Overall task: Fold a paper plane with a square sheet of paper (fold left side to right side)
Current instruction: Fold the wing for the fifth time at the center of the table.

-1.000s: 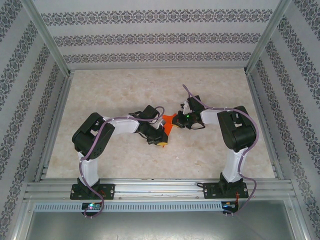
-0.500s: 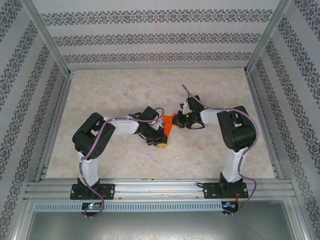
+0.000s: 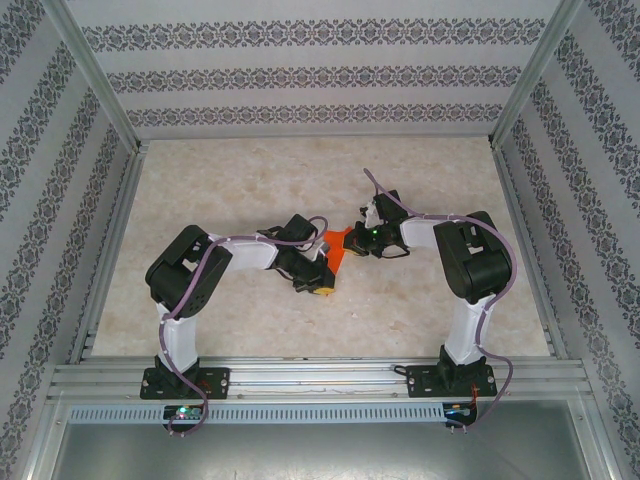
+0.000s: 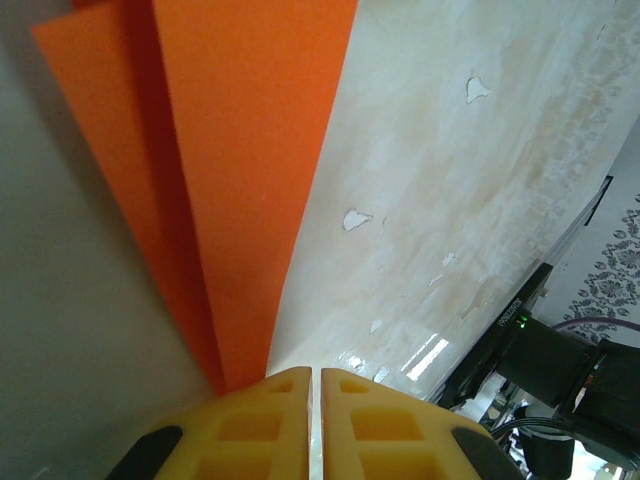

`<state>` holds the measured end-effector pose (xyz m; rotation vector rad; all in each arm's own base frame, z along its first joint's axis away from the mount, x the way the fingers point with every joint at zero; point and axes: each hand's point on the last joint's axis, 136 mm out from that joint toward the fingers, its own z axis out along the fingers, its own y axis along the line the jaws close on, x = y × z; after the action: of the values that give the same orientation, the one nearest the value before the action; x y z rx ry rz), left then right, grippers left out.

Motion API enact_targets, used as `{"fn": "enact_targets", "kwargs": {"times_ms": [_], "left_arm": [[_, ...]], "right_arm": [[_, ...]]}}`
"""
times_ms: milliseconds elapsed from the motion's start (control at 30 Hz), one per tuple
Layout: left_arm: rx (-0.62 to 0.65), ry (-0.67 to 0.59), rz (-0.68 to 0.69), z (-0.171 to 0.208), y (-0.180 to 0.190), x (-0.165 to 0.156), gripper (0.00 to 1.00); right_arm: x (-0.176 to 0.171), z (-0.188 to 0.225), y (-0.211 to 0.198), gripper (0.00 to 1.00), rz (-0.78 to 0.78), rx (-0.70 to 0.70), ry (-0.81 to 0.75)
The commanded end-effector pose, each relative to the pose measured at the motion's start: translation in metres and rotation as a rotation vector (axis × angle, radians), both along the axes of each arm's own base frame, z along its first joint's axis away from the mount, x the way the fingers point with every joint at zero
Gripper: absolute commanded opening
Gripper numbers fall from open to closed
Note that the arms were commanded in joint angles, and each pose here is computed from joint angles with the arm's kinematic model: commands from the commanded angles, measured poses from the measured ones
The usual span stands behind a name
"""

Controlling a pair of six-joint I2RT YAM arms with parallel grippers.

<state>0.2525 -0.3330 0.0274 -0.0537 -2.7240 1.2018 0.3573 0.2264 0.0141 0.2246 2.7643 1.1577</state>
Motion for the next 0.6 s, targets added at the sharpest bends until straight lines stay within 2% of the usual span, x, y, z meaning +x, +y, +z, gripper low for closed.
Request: {"fn": "enact_targets", "kwargs": {"times_ms": [0, 567], "left_arm": [[0.003, 0.038, -0.018, -0.0114, -0.0055, -0.0115, 0.11], [0.026, 0.050, -0.021, -0.0186, -0.0043, -0.0156, 0.11]], "right_arm": [[-0.0358, -0.0550, -0.0160, 0.00, 0.004, -0.157, 0.154], [-0.0372, -0.0568, -0.0184, 0.00, 0.006, -0.177, 0.160]]}}
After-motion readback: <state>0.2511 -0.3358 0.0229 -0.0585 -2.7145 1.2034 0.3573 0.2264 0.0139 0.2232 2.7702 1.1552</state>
